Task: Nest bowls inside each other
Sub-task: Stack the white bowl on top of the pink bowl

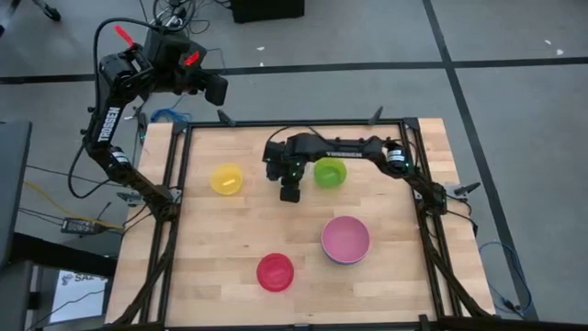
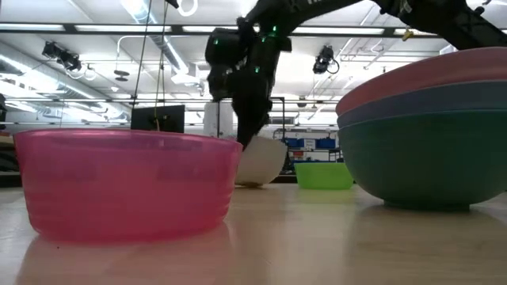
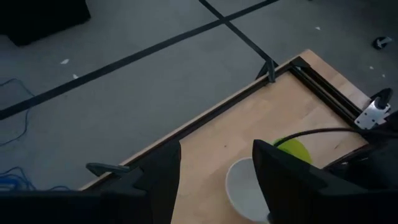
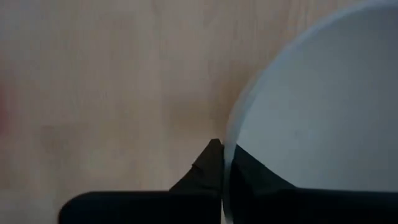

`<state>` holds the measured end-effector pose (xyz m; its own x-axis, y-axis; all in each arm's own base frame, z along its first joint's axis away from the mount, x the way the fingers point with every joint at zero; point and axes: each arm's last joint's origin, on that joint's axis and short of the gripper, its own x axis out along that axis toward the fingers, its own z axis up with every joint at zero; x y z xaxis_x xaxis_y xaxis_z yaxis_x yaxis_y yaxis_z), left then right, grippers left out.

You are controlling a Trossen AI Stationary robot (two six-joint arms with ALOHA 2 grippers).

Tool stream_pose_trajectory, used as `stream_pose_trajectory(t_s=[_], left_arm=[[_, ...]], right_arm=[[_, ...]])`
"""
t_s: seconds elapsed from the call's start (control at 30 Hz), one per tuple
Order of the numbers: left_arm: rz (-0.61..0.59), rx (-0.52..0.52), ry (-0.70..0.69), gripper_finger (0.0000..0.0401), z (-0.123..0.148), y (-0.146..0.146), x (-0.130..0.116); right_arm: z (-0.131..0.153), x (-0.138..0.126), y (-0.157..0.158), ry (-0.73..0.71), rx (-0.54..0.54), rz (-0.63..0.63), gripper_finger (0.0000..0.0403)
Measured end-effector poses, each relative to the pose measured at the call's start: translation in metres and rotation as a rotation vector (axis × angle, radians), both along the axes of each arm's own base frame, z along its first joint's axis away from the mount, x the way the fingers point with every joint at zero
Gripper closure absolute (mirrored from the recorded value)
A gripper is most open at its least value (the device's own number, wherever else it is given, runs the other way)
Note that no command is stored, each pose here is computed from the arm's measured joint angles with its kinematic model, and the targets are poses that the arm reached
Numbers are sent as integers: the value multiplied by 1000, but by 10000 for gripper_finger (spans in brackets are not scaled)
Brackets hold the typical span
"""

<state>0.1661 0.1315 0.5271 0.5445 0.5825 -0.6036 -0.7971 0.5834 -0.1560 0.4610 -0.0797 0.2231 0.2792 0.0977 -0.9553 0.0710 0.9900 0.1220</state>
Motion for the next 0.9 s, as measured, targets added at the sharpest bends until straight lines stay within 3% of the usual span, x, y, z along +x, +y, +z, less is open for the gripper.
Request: stream_pose_trajectory(t_s=[0.1,0.27,0.47,0.67,0.9], left_arm=[[4,4,8,193,0,0,0],[18,9,21,193,-2,1,0],[-5,-23,106,193,-19,9,10],[-43,-90,183,193,-42,17,22],[-90,-93,179,193,-50,20,31]], right_arm=[[44,-13,4,-47,49,10,401],[123,-69,24,-33,143,16,402],[182,-126,71,-58,223,32,402],[187,-148,126,-7,254,6,403],[148,-147,183,103,244,-26,403]])
